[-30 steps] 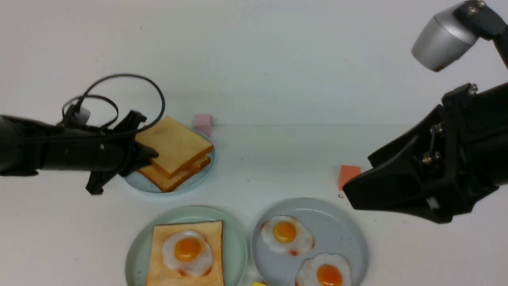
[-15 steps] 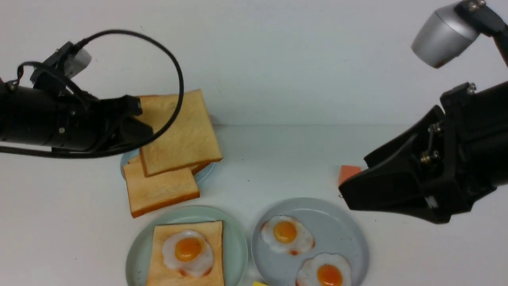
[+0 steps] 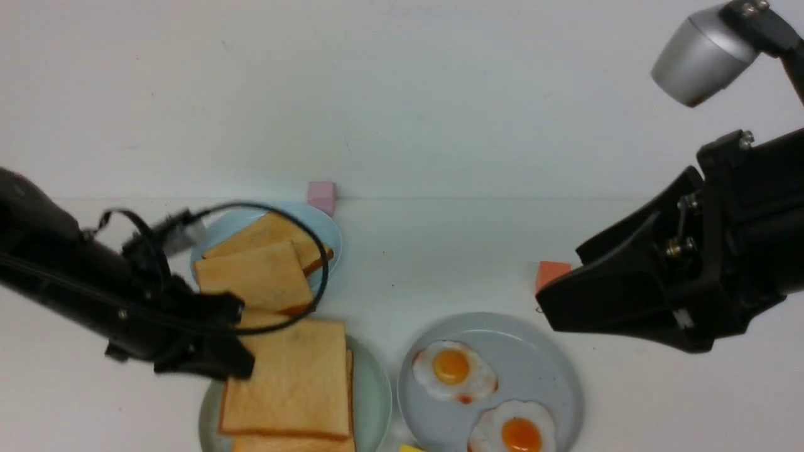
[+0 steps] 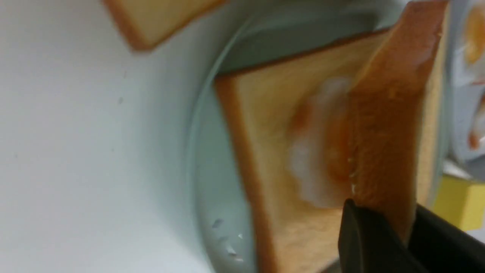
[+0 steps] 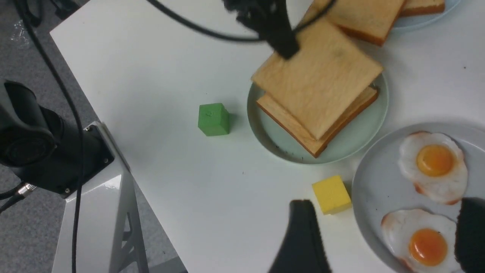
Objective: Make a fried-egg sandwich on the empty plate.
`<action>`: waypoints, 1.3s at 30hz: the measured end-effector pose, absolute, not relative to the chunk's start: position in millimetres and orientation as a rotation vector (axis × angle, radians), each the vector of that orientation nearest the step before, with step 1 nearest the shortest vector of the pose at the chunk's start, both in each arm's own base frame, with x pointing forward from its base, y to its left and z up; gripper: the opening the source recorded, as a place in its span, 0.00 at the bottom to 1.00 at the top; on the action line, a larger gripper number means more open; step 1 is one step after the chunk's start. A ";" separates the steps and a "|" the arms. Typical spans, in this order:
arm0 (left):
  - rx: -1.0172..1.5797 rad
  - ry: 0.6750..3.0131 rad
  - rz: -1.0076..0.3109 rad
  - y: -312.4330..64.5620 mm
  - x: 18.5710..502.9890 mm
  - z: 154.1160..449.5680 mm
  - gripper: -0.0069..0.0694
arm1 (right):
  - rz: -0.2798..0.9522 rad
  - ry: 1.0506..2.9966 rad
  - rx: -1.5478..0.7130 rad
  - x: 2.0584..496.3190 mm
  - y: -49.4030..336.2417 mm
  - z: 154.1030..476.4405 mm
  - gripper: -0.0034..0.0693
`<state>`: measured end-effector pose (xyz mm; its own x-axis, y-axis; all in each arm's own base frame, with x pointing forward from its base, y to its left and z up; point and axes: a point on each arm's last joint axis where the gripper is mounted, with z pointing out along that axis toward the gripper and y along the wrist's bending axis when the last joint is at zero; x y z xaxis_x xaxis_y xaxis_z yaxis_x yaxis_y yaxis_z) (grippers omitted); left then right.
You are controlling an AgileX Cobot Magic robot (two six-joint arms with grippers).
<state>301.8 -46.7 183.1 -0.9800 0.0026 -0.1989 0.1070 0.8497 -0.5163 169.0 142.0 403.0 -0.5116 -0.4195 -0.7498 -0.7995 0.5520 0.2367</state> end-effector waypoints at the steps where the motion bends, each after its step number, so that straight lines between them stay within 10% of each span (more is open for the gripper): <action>1: 0.078 2.850 -0.813 -46.8 301.8 176.7 0.18 | 0.766 2.147 -0.976 169.0 142.0 403.0 0.76; 10: -0.043 2.866 -0.846 -47.6 310.4 151.3 0.20 | 0.766 2.146 -0.975 169.1 142.0 403.0 0.76; 17: -0.020 2.864 -0.806 -45.7 306.0 164.0 0.45 | 0.762 2.141 -0.970 169.8 142.0 403.4 0.71; 25: -0.007 2.781 -0.727 -42.5 282.9 238.3 0.73 | 0.652 2.228 -0.864 173.8 131.3 400.4 0.11; 34: 0.137 2.537 -0.765 -58.6 233.6 322.2 0.63 | 0.404 2.198 -0.643 156.9 89.9 392.9 0.03; 39: 0.378 2.454 -0.781 -86.2 182.7 343.3 0.36 | 0.405 1.981 -0.527 118.4 67.9 361.4 0.03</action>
